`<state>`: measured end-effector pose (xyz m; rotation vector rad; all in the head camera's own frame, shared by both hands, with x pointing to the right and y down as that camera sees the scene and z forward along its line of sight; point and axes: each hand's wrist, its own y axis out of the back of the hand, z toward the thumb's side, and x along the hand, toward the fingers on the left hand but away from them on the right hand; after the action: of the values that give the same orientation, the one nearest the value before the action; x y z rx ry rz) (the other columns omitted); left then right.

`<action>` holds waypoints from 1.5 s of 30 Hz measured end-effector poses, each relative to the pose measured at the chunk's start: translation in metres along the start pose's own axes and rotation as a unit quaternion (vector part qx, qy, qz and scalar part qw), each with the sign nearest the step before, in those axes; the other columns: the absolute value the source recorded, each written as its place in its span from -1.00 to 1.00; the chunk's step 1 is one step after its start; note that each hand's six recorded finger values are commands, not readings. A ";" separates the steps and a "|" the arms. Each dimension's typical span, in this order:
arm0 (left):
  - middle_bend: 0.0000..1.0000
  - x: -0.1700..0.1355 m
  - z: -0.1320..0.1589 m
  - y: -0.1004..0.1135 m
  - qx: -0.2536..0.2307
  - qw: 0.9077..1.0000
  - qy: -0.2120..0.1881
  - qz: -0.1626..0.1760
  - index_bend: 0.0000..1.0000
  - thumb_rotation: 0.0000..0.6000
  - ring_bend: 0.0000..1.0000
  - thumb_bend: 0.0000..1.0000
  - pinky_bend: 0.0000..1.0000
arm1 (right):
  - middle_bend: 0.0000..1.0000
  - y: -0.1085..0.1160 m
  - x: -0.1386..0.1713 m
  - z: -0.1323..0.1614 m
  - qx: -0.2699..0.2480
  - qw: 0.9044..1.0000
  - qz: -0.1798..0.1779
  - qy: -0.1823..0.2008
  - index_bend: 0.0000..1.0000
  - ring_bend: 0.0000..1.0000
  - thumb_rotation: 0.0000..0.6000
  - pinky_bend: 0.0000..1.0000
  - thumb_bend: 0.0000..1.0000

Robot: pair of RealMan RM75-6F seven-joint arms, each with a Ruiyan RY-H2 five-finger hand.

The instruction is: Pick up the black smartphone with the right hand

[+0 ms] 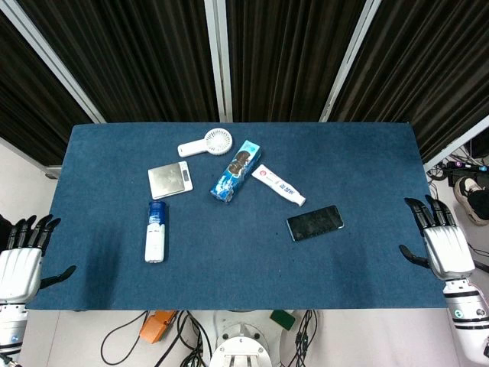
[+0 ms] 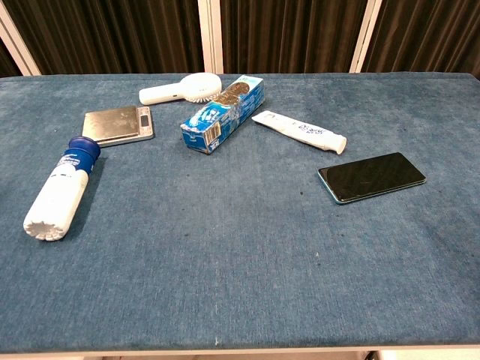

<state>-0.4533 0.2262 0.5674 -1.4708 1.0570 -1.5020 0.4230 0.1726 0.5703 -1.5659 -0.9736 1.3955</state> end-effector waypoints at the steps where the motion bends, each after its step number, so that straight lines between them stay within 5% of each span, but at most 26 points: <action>1: -0.83 0.000 0.000 0.000 0.000 1.000 0.000 -0.001 -0.74 1.00 -0.94 -0.77 -1.00 | -0.64 -0.001 -0.001 0.001 0.000 1.000 0.001 0.001 -0.71 -0.98 1.00 -0.73 -0.31; 8: -0.83 0.003 0.002 0.000 0.001 1.000 -0.003 -0.001 -0.74 1.00 -0.94 -0.77 -1.00 | -0.76 -0.025 -0.018 0.022 0.003 0.999 0.031 0.029 -0.55 -1.00 1.00 -0.89 -0.35; 14: -0.83 0.005 0.003 -0.001 -0.001 1.000 -0.003 0.000 -0.74 1.00 -0.94 -0.77 -1.00 | -0.87 -0.068 -0.050 0.065 0.008 0.994 0.080 0.079 -0.29 -1.00 1.00 -1.00 -0.49; 22: -0.83 0.004 -0.002 -0.004 -0.001 1.000 0.007 -0.005 -0.74 1.00 -0.94 -0.77 -1.00 | -0.87 -0.122 -0.098 0.115 0.058 0.983 0.125 0.125 -0.20 -1.00 1.00 -1.00 -0.49; 45: -0.83 0.004 -0.009 -0.010 -0.003 1.000 0.017 -0.011 -0.74 1.00 -0.94 -0.77 -1.00 | -0.87 -0.151 -0.122 0.131 0.102 0.974 0.151 0.135 -0.21 -1.00 1.00 -1.00 -0.36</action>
<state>-0.4626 0.2261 0.5780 -1.4697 1.0709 -1.5449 0.2760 0.1271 0.7473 -1.7388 -0.4289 1.3872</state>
